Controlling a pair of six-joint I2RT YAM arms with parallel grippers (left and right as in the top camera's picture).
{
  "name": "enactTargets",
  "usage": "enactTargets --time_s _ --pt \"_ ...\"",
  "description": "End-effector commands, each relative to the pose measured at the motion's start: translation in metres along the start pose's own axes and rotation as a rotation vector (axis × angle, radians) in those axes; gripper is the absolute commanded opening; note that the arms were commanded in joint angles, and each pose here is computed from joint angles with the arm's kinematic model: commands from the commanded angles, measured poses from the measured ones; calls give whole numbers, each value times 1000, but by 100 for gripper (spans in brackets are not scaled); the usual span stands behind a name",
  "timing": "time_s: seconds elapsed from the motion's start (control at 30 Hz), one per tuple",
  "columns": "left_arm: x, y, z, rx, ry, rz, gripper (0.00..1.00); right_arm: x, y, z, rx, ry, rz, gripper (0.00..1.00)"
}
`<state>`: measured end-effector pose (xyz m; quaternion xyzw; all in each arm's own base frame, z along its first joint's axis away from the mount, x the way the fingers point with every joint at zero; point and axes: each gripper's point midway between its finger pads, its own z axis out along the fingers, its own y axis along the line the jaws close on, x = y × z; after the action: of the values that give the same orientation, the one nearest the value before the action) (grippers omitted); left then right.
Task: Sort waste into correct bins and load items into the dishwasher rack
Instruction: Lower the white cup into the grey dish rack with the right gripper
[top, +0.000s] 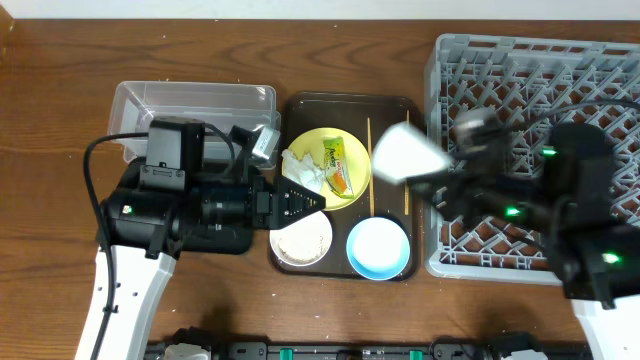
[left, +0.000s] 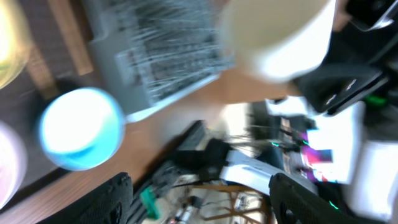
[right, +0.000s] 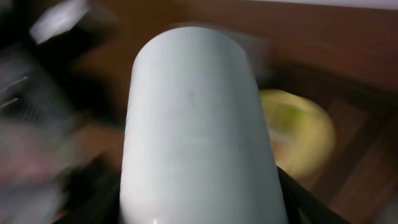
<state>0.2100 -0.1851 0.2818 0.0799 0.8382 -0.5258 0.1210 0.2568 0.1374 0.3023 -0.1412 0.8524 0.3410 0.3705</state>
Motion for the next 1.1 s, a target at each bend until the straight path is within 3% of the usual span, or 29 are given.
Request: enactTargets --time_s 0.0,0.17,0.27,0.57,0.93,1.07 --pt "-8 35 -7 -225 -59 2 74 2 -99 -43 533 -73 218 43" --pt "-9 38 -7 -238 -64 10 76 39 -164 -78 912 -3 439 41" --pt "-8 38 -7 -243 -62 8 76 54 -184 -81 1019 59 493 41" --pt "-4 40 -7 -247 -46 9 76 77 -228 -57 1085 194 619 41" --pt "-3 40 -7 -247 -45 7 76 107 -234 -29 952 339 766 42" --pt "-1 42 -7 -249 -39 -2 76 102 -238 -28 956 303 777 88"
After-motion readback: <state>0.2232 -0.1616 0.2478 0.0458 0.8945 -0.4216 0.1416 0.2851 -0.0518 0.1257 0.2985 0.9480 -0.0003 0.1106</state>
